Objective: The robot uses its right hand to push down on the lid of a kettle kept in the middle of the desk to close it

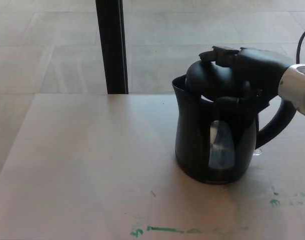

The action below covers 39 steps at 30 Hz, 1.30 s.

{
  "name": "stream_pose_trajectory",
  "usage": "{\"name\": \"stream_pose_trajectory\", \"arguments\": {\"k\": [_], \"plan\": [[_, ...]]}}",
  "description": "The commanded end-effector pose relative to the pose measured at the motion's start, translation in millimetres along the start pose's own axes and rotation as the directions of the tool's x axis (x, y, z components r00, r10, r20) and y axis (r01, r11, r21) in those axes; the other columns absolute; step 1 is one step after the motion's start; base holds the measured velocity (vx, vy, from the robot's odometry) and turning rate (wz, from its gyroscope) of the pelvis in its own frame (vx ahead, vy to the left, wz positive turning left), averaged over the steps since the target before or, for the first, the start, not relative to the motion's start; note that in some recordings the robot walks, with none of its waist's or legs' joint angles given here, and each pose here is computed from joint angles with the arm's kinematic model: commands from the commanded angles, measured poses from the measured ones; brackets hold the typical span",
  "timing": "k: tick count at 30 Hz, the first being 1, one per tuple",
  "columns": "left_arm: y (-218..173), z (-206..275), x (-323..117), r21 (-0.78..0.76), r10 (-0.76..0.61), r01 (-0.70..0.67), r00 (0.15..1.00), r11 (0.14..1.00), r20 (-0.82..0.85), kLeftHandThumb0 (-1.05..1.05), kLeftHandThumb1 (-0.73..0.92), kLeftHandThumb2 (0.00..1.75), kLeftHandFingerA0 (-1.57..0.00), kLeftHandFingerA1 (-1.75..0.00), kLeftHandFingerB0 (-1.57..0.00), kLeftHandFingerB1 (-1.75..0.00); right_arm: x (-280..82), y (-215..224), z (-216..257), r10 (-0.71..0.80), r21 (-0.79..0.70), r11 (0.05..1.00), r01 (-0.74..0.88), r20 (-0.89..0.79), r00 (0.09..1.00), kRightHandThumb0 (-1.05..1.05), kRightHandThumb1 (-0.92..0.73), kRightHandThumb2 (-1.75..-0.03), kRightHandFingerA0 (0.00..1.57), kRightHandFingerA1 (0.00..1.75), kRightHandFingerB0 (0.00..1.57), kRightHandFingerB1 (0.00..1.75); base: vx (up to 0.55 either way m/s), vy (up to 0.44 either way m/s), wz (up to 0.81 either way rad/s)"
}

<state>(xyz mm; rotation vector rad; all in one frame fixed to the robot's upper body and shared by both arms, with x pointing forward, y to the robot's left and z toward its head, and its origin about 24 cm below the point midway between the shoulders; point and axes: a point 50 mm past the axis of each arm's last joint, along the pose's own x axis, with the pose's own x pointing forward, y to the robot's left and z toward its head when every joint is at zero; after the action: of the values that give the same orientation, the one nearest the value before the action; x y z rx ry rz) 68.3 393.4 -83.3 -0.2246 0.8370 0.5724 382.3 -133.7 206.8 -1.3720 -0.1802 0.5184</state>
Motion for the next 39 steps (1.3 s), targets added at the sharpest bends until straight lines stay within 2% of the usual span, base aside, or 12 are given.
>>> {"name": "stream_pose_trajectory", "arguments": {"k": [1, 2, 19, 24, 25, 27, 29, 32, 33, 34, 37, 39], "plan": [[7, 11, -2, 0.021, 0.003, -0.004, 0.999, 1.000, 0.032, -0.69, 0.74, 0.62, -0.43, -0.45, -0.37, -0.37, 7, 32, 9, 0.134, -0.122, 0.984, -0.131, 0.023, 0.991, -0.39, -0.39, -1.01, 0.02, 0.53, 0.00, 0.50, 0.00, 0.000, 0.00], [7, 12, -2, 0.022, 0.001, -0.001, 0.999, 1.000, 0.032, -0.70, 0.73, 0.62, -0.44, -0.45, -0.35, -0.35, 8, 37, 8, 0.147, -0.154, 0.978, -0.142, 0.017, 0.989, -0.81, -0.70, -0.63, 0.09, 0.46, 0.18, 0.31, 0.00, 0.000, 0.00], [3, 18, 1, 0.015, -0.006, 0.006, 0.999, 1.000, 0.044, -0.67, 0.73, 0.62, -0.45, -0.46, -0.39, -0.37, 9, 107, 0, 0.342, -0.312, 0.886, -0.344, -0.063, 0.938, -0.76, -0.70, -0.62, 0.13, 0.52, 0.21, 0.36, 0.00, 0.000, 0.00], [5, 17, 0, 0.004, -0.005, 0.005, 0.999, 1.000, 0.037, -0.66, 0.73, 0.62, -0.46, -0.47, -0.43, -0.38, 10, 52, 1, 0.241, -0.125, 0.962, -0.243, -0.031, 0.970, -0.81, -0.73, -0.62, 0.10, 0.48, 0.16, 0.31, 0.00, 0.000, 0.00], [6, 16, 0, 0.004, -0.005, 0.005, 0.999, 1.000, 0.033, -0.67, 0.73, 0.62, -0.46, -0.46, -0.41, -0.38, 10, 38, 0, 0.224, -0.055, 0.973, -0.225, -0.032, 0.974, -0.39, -0.36, -0.99, 0.01, 0.53, 0.00, 0.49, 0.00, 0.000, 0.00], [6, 15, -1, -0.001, -0.001, 0.001, 1.000, 1.000, 0.031, -0.67, 0.72, 0.62, -0.46, -0.46, -0.42, -0.38, 10, 29, 1, 0.217, -0.013, 0.976, -0.218, -0.031, 0.976, -0.40, -0.35, -0.99, 0.00, 0.52, 0.00, 0.50, 0.00, 0.000, 0.00], [8, 15, -2, 0.018, -0.004, 0.003, 1.000, 1.000, 0.030, -0.69, 0.73, 0.62, -0.46, -0.46, -0.41, -0.37, 7, -4, 3, 0.177, 0.043, 0.983, -0.176, -0.017, 0.984, -0.86, -0.59, -1.02, 0.06, 0.52, 0.00, 0.40, 0.00, 0.000, 0.00], [10, 12, -4, 0.031, -0.008, 0.007, 1.000, 0.999, 0.026, -0.69, 0.73, 0.62, -0.47, -0.46, -0.42, -0.38, 3, -27, 2, 0.144, 0.161, 0.977, -0.143, 0.003, 0.990, -0.95, -0.63, -1.02, 0.00, 0.41, 0.12, 0.37, 0.00, 0.000, 0.00], [10, 11, -4, 0.022, -0.005, 0.004, 1.000, 1.000, 0.025, -0.68, 0.58, 0.95, -0.41, -0.57, -0.35, -0.51, 0, -40, 0, 0.114, 0.199, 0.973, -0.117, 0.028, 0.993, -0.89, -0.73, -0.63, 0.07, 0.46, 0.09, 0.36, 0.00, 0.000, 0.00], [10, 9, -3, 0.008, -0.002, 0.001, 1.000, 1.000, 0.019, -0.69, 0.72, 0.62, -0.45, -0.49, -0.42, -0.39, -2, -45, -2, 0.109, 0.199, 0.974, -0.113, 0.029, 0.994, -0.41, -0.30, -0.97, 0.00, 0.52, 0.00, 0.51, 0.00, 0.000, 0.00], [10, 8, -4, -0.003, -0.004, 0.004, 1.000, 1.000, 0.015, -0.67, 0.73, 0.62, -0.45, -0.48, -0.44, -0.39, -7, -54, -3, 0.102, 0.202, 0.973, -0.108, 0.038, 0.994, -0.41, -0.30, -0.98, 0.00, 0.51, 0.00, 0.51, 0.00, 0.000, 0.00], [10, 5, -4, -0.013, 0.011, -0.011, 1.000, 1.000, 0.011, -0.68, 0.70, 0.61, -0.48, -0.48, -0.45, -0.38, -20, -77, -11, 0.079, 0.415, 0.905, -0.096, 0.058, 0.995, -0.81, -0.70, -0.62, 0.08, 0.43, 0.10, 0.28, 0.00, 0.000, 0.00]]}}
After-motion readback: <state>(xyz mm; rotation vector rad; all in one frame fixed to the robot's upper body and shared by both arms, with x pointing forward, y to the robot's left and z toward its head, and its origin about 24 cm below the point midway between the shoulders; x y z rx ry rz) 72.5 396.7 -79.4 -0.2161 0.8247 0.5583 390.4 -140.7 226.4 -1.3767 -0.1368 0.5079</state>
